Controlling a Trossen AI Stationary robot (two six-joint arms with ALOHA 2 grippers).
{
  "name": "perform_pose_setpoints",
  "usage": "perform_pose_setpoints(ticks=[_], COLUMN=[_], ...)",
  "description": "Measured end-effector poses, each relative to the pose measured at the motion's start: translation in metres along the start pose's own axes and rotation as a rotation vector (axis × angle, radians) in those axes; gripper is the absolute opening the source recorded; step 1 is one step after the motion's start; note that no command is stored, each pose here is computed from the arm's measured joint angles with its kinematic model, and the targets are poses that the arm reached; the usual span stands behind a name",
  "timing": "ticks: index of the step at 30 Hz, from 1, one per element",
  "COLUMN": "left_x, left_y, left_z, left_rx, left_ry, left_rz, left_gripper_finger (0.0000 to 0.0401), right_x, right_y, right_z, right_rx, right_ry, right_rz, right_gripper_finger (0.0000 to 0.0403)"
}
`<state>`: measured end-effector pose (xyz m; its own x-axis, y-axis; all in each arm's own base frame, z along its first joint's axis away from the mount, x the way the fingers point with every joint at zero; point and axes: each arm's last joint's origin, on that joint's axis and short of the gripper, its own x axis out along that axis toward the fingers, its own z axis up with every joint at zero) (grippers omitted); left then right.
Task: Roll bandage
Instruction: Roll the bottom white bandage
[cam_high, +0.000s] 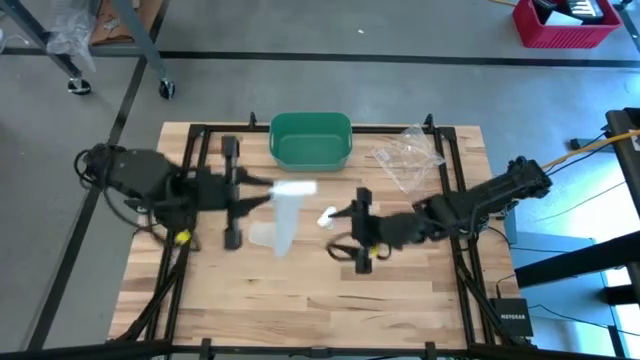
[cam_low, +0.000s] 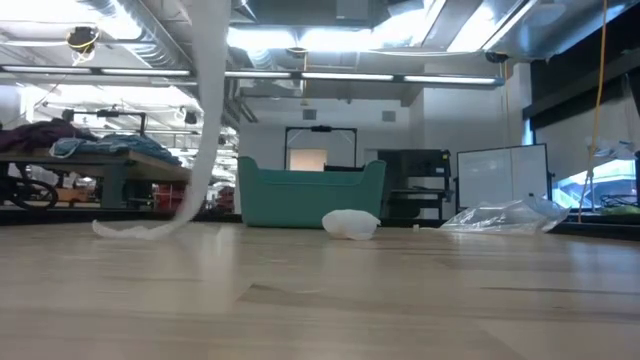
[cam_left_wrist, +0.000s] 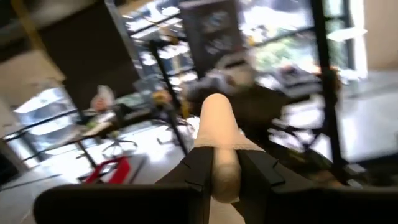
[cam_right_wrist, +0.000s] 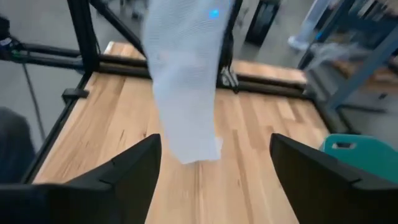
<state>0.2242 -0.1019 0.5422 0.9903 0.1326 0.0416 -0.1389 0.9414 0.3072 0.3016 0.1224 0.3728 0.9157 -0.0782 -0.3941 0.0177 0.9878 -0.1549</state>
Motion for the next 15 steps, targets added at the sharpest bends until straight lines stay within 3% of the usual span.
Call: perform_pose_setpoints(ticks=[6, 11, 15], left_x=[0.026, 0.033, 0.033], left_y=[0.009, 0.014, 0.016], left_z=[-0.018, -0.026, -0.026], left_rx=[-0.014, 0.002, 0.02], left_ry=[-0.007, 0.019, 0.019], left_rz=[0.177, 0.211, 0.22], left_gripper_finger=[0.0045, 0.0045, 0.0045], right_x=[0.016, 0.03, 0.034], right_y=[0.012, -0.008, -0.019], right_z=[-0.029, -0.039, -0.037], right_rx=[0.023, 0.059, 0.009], right_ry=[-0.17, -0.2, -0.215], right_rz=[-0.081, -0.134, -0.113], right_gripper_finger=[0.0303, 0.0303, 0.0303])
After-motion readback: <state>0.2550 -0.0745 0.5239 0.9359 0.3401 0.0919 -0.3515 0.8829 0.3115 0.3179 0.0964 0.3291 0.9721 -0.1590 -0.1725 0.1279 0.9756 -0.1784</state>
